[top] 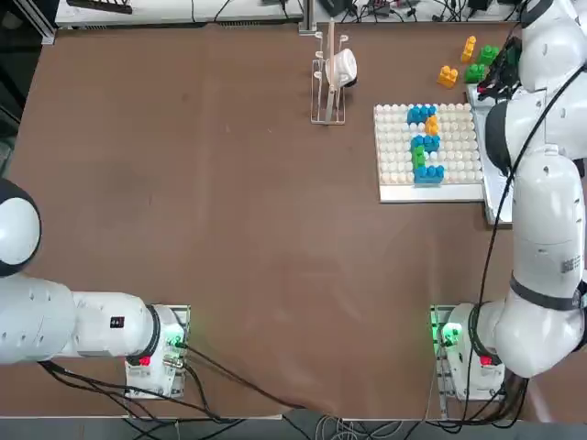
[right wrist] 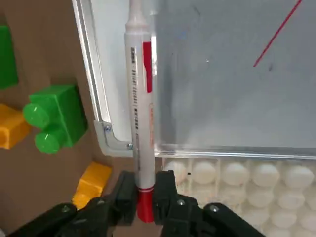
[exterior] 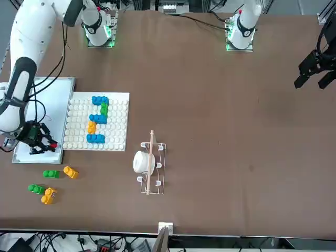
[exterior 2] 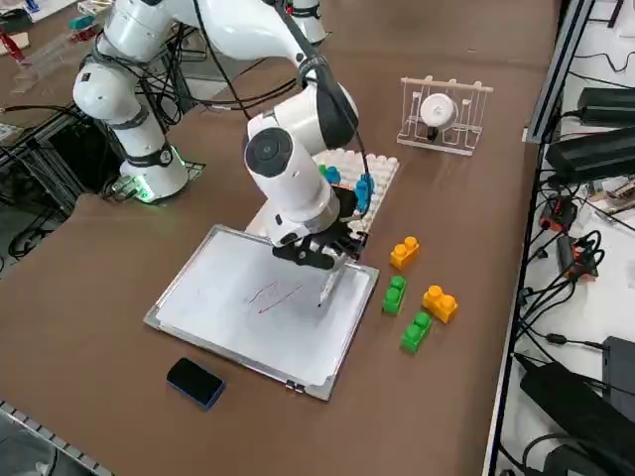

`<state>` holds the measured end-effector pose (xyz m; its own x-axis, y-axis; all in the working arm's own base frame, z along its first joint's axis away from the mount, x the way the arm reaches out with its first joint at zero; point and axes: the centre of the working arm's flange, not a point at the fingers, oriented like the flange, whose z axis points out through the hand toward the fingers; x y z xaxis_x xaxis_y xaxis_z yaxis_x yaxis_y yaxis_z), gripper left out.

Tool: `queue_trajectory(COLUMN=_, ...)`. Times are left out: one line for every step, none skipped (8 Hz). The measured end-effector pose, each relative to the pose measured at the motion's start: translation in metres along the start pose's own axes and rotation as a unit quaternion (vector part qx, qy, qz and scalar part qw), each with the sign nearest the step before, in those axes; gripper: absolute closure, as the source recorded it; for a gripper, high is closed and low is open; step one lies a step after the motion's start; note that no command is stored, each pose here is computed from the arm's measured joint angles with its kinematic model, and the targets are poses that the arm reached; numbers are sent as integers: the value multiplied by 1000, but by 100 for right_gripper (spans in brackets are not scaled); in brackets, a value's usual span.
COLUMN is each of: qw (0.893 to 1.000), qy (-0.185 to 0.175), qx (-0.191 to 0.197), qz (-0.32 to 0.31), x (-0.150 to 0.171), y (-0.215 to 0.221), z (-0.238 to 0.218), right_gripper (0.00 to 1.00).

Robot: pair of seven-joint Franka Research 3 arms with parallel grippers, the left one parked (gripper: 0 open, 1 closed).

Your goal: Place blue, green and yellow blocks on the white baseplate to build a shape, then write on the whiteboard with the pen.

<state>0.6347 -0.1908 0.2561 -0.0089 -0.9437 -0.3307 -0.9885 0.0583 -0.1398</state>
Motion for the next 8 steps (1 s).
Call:
queue_trajectory(qw=1000, qy=-6, qx=6, qz=2, x=-2, y=-2, z=2, right_gripper=81)
queue_trajectory(qw=1000, qy=-9, qx=11, qz=2, x=-5, y=-4, z=2, right_gripper=81)
queue_trajectory(qw=1000, qy=-10, qx=12, qz=0, x=-6, y=-6, z=2, right_gripper=80)
queue_trajectory(qw=1000, qy=-10, qx=12, qz=0, x=-7, y=-6, z=2, right_gripper=78)
queue_trajectory(qw=1000, qy=-10, qx=12, qz=0, x=-7, y=-6, z=2, right_gripper=69)
queue_trajectory(qw=1000, qy=-9, qx=12, qz=0, x=-7, y=-6, z=3, right_gripper=50)
queue_trajectory(qw=1000, qy=-9, qx=11, qz=0, x=-6, y=-6, z=3, right_gripper=33)
queue_trajectory(qw=1000, qy=-9, qx=12, qz=-1, x=-7, y=-6, z=3, right_gripper=15)
